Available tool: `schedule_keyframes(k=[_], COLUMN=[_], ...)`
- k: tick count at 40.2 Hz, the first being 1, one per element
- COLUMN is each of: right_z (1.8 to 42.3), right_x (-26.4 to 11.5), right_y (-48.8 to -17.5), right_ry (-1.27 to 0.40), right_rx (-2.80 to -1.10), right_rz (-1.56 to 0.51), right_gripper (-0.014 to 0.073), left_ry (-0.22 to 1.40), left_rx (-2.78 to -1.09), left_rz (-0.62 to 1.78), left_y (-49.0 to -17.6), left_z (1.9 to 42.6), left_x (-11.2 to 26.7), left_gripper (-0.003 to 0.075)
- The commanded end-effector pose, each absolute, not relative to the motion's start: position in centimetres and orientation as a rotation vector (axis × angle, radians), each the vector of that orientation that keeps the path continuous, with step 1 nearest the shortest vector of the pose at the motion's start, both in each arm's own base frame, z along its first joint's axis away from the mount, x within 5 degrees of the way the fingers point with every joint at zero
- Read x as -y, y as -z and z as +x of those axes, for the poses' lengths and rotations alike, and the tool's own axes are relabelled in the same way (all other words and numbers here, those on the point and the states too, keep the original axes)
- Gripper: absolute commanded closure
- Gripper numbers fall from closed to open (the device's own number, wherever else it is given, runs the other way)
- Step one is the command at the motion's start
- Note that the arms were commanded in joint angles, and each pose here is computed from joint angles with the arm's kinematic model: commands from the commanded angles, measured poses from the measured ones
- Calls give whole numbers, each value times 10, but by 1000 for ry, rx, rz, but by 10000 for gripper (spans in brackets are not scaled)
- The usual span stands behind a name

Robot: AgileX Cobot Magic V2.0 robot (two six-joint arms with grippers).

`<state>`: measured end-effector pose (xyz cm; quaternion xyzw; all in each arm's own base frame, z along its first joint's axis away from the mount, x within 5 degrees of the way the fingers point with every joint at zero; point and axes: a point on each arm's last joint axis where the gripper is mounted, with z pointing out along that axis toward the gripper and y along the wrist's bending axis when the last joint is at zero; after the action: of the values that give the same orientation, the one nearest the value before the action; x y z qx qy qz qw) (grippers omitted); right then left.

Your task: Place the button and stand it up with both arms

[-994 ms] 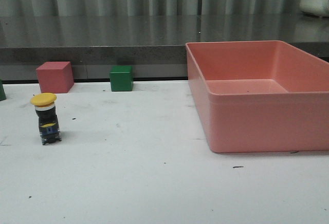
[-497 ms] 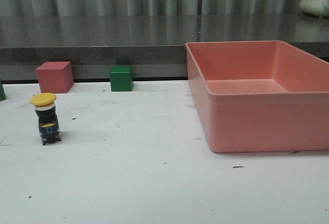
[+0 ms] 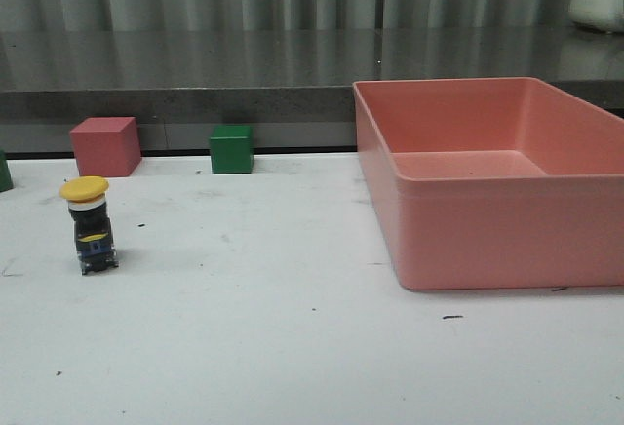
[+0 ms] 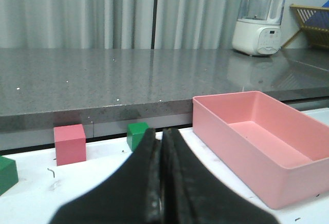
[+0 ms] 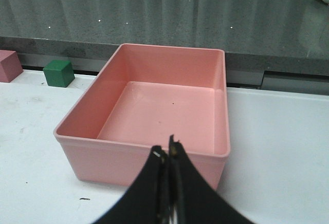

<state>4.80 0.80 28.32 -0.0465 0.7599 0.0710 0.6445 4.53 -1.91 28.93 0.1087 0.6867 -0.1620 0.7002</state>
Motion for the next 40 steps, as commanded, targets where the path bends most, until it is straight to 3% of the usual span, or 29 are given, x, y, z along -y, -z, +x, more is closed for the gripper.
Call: schedule_keyframes(k=[1,10,22,40], right_z=[48,49,49,49], right_x=[-7,-7,-7,-7], right_y=[-298,-298,-298,-298], right_ry=[-141,-141,-141,-141], right_rx=[-1632,-1633,-1633,-1633], right_rz=[-114,-114,-114,-114], right_gripper=[657,657,657,657], left_ry=[354,228,103,96], left_rx=[-1441,-1481,-1502,-1534], left_rz=[174,51,-68,-75], left_y=[-288,-244,-208,-202], left_z=[44,45,54,55], left_x=[16,8,1,1], left_gripper=[740,740,740,740])
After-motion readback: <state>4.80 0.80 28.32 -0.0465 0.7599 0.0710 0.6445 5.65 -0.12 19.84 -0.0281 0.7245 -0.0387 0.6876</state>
